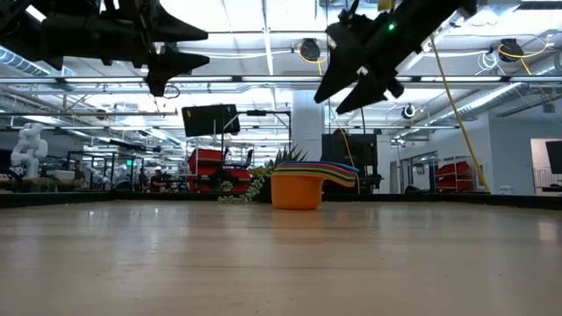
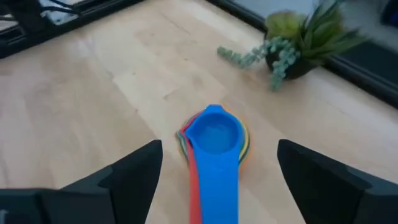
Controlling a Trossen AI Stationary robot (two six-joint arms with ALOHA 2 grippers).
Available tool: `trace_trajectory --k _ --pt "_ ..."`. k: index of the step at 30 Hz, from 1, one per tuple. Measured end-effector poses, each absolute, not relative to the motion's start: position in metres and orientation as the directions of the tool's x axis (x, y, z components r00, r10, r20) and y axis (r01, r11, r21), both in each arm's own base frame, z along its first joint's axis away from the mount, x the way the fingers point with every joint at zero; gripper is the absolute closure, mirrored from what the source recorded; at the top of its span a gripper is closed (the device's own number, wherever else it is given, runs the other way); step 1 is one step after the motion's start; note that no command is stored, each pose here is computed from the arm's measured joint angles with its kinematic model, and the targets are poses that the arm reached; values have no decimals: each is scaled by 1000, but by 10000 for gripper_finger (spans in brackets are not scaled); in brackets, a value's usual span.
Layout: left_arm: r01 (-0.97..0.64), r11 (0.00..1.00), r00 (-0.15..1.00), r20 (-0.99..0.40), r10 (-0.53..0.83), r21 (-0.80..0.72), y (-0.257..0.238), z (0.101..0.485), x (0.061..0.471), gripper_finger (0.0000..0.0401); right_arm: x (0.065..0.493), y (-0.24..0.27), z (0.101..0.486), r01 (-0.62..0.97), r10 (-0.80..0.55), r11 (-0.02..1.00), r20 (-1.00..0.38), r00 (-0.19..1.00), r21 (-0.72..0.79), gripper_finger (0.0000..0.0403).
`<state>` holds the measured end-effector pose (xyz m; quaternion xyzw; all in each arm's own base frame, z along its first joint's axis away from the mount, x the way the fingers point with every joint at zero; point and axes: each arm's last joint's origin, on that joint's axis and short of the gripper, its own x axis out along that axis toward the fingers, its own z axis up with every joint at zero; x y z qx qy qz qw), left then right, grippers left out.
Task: Nest measuring cups in basket
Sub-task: Put the stacked measuring cups into the black transparent bin
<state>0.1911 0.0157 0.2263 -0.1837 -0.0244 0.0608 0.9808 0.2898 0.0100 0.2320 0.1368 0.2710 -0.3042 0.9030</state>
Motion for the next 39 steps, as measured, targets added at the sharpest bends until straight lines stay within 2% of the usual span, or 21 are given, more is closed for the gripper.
trace_trajectory --k 10,19,27,39 --pt "-122 924 990 22 139 -361 18 226 191 187 304 7 196 614 -365 778 -703 610 129 89" --pt "-120 922 990 23 138 -369 18 226 191 187 300 -1 194 638 -368 762 -735 569 112 86" --pt "-119 921 990 24 138 -371 18 226 191 187 300 -1 192 618 -359 781 -745 562 90 57" --pt "-105 913 989 52 136 -394 17 229 191 187 302 0 188 602 -313 789 -764 565 122 55"
